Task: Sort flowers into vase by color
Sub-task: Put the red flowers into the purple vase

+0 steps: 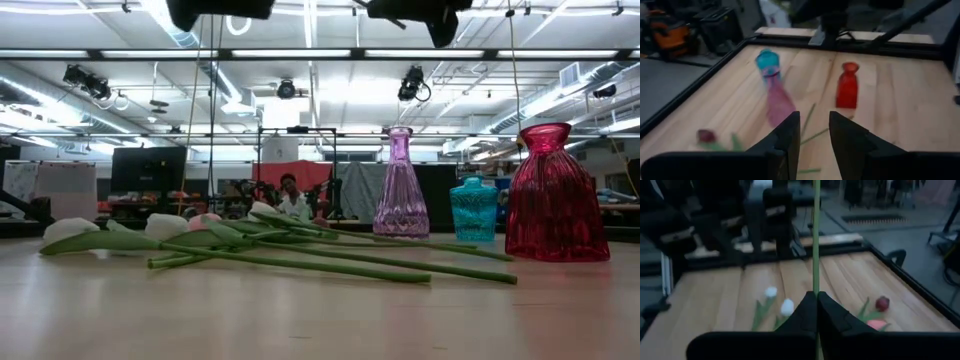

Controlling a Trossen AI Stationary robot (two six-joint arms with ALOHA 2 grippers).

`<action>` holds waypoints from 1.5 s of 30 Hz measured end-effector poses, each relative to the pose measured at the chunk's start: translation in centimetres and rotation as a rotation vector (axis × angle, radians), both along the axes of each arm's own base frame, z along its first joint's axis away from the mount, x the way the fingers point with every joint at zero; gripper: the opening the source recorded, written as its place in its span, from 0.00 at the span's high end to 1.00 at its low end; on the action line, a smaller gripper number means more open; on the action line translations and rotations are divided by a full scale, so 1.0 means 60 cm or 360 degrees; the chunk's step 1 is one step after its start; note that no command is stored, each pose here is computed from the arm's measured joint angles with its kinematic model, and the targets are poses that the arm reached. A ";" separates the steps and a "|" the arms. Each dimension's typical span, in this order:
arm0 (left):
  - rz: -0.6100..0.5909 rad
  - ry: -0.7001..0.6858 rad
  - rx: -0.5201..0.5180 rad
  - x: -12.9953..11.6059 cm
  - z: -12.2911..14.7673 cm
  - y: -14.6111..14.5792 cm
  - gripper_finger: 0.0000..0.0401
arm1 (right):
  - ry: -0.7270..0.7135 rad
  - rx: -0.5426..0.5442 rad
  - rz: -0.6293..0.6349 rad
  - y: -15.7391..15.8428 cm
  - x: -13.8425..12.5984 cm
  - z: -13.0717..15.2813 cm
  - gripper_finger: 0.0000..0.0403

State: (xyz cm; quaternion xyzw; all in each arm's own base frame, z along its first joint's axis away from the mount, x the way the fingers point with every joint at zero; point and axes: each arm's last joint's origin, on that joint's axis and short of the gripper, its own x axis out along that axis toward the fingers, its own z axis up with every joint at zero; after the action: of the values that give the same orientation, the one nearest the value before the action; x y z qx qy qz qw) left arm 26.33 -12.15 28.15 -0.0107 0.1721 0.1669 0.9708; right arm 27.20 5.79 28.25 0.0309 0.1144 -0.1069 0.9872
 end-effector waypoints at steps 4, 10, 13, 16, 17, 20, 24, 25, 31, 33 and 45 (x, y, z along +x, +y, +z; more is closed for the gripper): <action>-0.0048 -0.0063 0.0050 0.021 0.004 0.010 0.73 | -0.0232 0.0004 -0.0007 -0.004 -0.026 -0.028 0.98; -0.0175 -0.0236 0.0077 0.051 0.029 0.054 0.73 | -0.0523 -0.0150 -0.0057 -0.012 -0.069 -0.081 0.98; -0.0197 -0.0262 0.0040 0.065 0.029 0.086 0.73 | -0.0581 -0.0199 -0.0089 -0.029 -0.083 -0.107 0.98; -0.0197 -0.0278 0.0014 0.080 0.024 0.117 0.73 | -0.0596 -0.0217 -0.0014 -0.047 -0.083 -0.127 0.98; -0.0202 -0.0281 0.0005 0.085 0.021 0.126 0.73 | -0.0596 -0.0221 -0.0001 -0.053 -0.080 -0.130 0.98; -0.0211 -0.0281 -0.0024 0.103 0.007 0.156 0.73 | -0.0552 -0.0251 0.0014 -0.069 -0.069 -0.146 0.98; -0.0129 -0.0302 -0.0059 0.115 -0.003 0.190 0.73 | -0.0604 -0.0329 -0.0024 -0.085 -0.061 -0.154 0.98; -0.0106 -0.0313 -0.0061 0.116 -0.002 0.198 0.73 | -0.0613 -0.0338 -0.0025 -0.088 -0.058 -0.157 0.98; -0.0038 -0.0387 -0.0058 0.116 0.005 0.237 0.73 | -0.0633 -0.0383 -0.0032 -0.104 -0.047 -0.187 0.98; -0.0063 -0.0429 -0.0066 0.116 0.009 0.246 0.73 | -0.0615 -0.0389 -0.0046 -0.108 -0.044 -0.198 0.98; -0.0024 -0.0491 -0.0110 0.115 0.014 0.267 0.73 | -0.0533 -0.0390 -0.0114 -0.113 -0.039 -0.223 0.97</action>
State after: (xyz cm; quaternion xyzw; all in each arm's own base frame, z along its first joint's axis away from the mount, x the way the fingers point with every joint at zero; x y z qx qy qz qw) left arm 33.23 3.86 28.98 -0.0684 0.0267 0.1499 0.9860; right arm 24.89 -0.98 14.89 -0.0680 -0.0663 -0.1485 0.9843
